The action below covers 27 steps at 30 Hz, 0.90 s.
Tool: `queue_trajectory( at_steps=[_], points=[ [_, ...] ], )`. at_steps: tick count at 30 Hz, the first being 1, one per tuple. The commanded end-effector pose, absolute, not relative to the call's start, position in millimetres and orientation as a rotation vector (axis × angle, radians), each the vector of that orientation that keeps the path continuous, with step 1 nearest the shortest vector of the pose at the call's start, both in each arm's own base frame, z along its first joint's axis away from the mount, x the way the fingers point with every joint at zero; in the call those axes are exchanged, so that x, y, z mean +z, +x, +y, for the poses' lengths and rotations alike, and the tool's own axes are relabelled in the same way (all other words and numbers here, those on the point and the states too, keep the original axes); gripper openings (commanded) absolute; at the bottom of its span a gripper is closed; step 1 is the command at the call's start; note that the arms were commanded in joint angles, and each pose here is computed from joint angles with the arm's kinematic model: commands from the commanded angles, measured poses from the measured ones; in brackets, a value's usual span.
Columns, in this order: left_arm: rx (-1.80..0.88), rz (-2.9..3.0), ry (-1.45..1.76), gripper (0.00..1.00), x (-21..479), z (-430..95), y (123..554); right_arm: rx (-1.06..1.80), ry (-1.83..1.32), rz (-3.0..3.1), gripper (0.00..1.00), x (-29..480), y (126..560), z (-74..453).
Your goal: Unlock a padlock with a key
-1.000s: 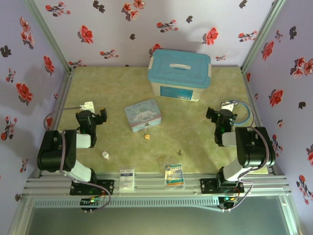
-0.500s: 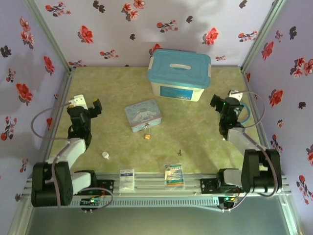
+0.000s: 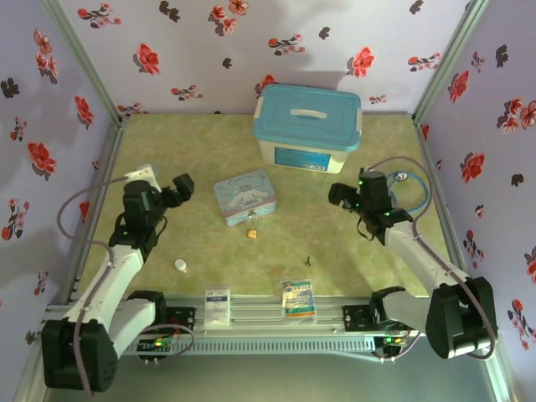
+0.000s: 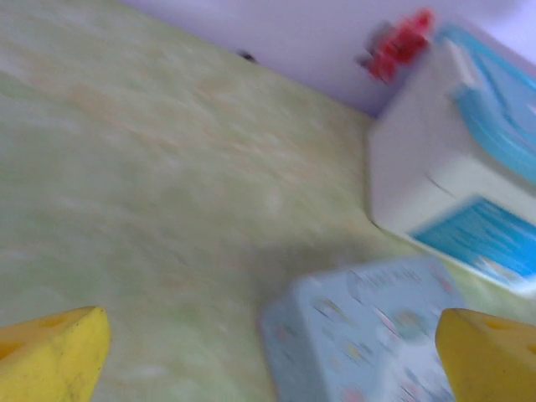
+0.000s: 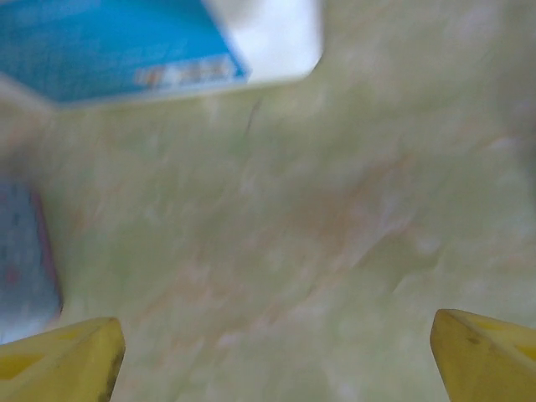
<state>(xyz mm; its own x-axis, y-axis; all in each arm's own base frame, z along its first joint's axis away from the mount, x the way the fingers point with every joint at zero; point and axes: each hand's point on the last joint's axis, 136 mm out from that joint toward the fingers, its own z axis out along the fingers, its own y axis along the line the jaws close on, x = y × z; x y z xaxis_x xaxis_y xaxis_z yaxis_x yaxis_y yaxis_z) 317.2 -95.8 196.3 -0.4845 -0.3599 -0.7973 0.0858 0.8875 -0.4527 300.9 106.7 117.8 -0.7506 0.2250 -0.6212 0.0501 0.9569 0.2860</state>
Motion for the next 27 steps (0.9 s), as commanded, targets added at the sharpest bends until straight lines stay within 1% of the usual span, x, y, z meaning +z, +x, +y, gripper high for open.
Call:
queue_trajectory(
  at_steps=[1, 3, 5, 10, 11, 12, 16, 20, 27],
  points=[
    [-0.644, 2.098, -0.113, 1.00, 199, -139, 291, 0.269, 0.221, 2.569, 0.89, 99, 260, 120],
    [-0.673, 2.134, -0.050, 1.00, 194, -162, 278, 0.231, 0.184, 2.609, 0.85, 92, 242, 130],
    [-0.702, 2.160, -0.021, 1.00, 189, -180, 266, 0.186, 0.154, 2.632, 0.84, 88, 223, 138],
    [-0.808, 2.179, 0.012, 0.97, 183, -216, 245, 0.235, 0.177, 2.664, 0.76, 73, 190, 154],
    [-0.821, 2.183, 0.019, 0.97, 181, -223, 242, 0.258, 0.182, 2.666, 0.73, 70, 186, 159],
    [-0.838, 2.183, 0.024, 0.97, 180, -229, 239, 0.280, 0.185, 2.667, 0.71, 68, 183, 163],
    [-0.897, 2.191, 0.052, 0.97, 172, -255, 229, 0.343, 0.230, 2.657, 0.56, 54, 174, 175],
    [-0.922, 2.210, 0.074, 0.97, 163, -270, 224, 0.348, 0.247, 2.658, 0.46, 44, 170, 183],
    [-0.930, 2.201, 0.100, 0.97, 159, -278, 224, 0.353, 0.262, 2.668, 0.38, 29, 162, 189]
  ],
)
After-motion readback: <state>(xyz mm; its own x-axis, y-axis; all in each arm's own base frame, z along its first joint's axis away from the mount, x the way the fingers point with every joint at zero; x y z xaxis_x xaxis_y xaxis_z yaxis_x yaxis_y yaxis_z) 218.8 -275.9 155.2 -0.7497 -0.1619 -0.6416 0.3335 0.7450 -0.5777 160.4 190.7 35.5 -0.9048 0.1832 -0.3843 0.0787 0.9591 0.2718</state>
